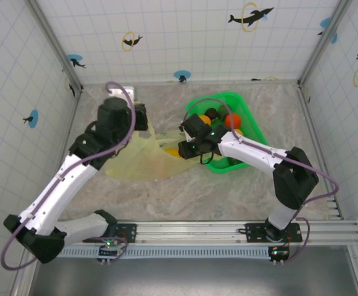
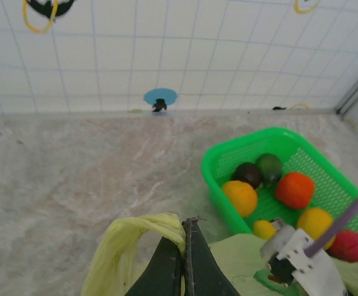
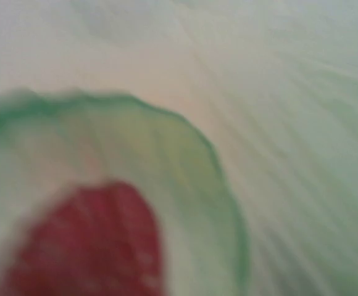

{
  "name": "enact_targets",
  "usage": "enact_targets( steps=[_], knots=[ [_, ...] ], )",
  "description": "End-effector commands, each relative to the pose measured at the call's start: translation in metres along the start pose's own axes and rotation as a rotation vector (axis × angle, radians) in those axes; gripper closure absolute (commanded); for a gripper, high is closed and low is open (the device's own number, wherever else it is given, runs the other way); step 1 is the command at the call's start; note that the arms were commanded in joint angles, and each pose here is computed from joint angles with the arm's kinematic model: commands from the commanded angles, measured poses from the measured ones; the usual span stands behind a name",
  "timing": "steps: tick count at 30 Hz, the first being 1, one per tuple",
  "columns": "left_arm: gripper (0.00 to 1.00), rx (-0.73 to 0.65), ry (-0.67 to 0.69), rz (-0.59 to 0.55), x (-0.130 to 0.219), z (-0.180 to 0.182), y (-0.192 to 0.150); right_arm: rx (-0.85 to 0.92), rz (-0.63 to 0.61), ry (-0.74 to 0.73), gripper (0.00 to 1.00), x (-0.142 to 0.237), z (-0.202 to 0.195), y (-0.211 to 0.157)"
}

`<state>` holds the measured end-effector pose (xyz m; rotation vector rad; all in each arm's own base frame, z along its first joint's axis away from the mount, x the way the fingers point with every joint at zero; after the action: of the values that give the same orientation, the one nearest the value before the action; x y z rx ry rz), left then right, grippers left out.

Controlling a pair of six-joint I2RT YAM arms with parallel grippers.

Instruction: Place the fake fruits into the plastic bag and tie a complex knot

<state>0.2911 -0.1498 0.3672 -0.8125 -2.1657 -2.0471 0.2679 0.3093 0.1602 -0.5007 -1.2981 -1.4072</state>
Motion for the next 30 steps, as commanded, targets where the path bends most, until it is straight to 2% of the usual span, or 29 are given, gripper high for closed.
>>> enact_targets(
  steps=[1, 5, 9, 12, 15, 20, 26, 30],
  knots=[
    [1.0, 0.208, -0.197, -0.08, -0.003, 0.017, 0.035, -0.106, -0.082, 0.012, 0.46, 0.024, -0.008, 0.013],
    [1.0, 0.234, -0.201, -0.109, -0.025, 0.034, 0.068, -0.077, -0.038, 0.002, 0.47, 0.032, -0.004, 0.006],
    [1.0, 0.216, -0.241, -0.139, -0.041, 0.029, 0.108, -0.036, 0.077, 0.094, 0.48, 0.03, 0.017, -0.014],
    [1.0, 0.221, -0.316, -0.137, -0.05, 0.019, 0.125, -0.009, 0.122, 0.161, 0.48, 0.032, 0.033, -0.022],
    [1.0, 0.242, -0.424, -0.105, -0.055, 0.008, 0.109, -0.04, 0.069, 0.176, 0.45, 0.035, 0.029, -0.009],
    [1.0, 0.288, -0.666, -0.022, -0.043, -0.017, 0.055, -0.142, -0.143, 0.232, 0.38, 0.048, 0.009, 0.039],
    [1.0, 0.278, -0.746, 0.039, -0.018, -0.033, 0.023, -0.234, -0.323, 0.225, 0.32, 0.053, -0.008, 0.091],
    [1.0, 0.281, -0.781, 0.061, -0.011, -0.038, 0.016, -0.29, -0.364, 0.203, 0.32, 0.041, -0.01, 0.119]
  ],
)
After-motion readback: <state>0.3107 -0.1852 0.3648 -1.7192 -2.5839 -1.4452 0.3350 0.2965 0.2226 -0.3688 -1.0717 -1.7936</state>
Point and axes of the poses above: each hand's point on the last joint's axis, 136 mm out from that joint toward the fingers, its own x axis back along the fingers, its own z axis along the line the jaws close on, y = z × x, the point moved 4 cm from there along x, back along the fingers, and after that the axes turned 8 degrees about -x, right-handed, at the moved point
